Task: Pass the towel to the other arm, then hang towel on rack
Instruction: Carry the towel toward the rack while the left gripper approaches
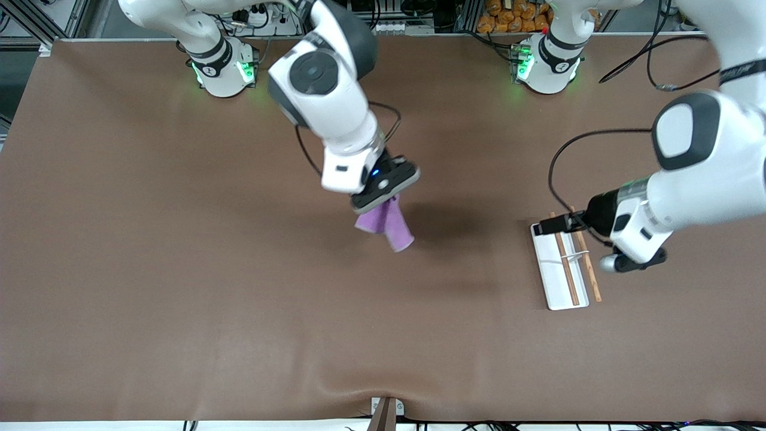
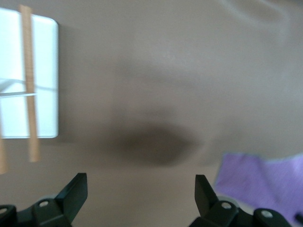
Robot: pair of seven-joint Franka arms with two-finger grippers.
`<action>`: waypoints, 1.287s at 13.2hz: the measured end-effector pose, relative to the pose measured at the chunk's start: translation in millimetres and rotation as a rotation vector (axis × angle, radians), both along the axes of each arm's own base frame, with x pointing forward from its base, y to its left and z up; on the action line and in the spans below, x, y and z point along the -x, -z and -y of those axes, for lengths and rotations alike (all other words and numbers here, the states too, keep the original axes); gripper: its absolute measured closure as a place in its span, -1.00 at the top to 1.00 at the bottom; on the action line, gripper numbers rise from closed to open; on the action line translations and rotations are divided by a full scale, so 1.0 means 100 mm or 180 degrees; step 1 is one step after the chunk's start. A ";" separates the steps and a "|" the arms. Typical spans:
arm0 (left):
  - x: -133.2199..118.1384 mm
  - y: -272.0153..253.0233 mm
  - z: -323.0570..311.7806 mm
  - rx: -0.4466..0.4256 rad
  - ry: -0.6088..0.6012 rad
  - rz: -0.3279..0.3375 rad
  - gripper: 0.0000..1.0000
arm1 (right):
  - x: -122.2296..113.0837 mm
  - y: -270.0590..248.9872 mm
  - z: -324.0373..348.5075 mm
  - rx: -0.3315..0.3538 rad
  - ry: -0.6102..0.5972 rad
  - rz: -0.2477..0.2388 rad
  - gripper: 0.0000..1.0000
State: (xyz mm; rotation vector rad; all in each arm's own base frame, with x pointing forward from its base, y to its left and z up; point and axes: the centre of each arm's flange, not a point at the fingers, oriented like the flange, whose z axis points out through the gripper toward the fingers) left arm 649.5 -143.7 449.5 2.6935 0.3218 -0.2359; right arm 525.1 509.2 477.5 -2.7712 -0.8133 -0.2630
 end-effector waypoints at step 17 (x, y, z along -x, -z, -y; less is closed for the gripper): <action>-0.14 0.42 0.89 0.0828 -0.1818 -0.0980 0.96 | 0.22 0.28 -0.58 0.0045 -0.0525 0.0437 -0.94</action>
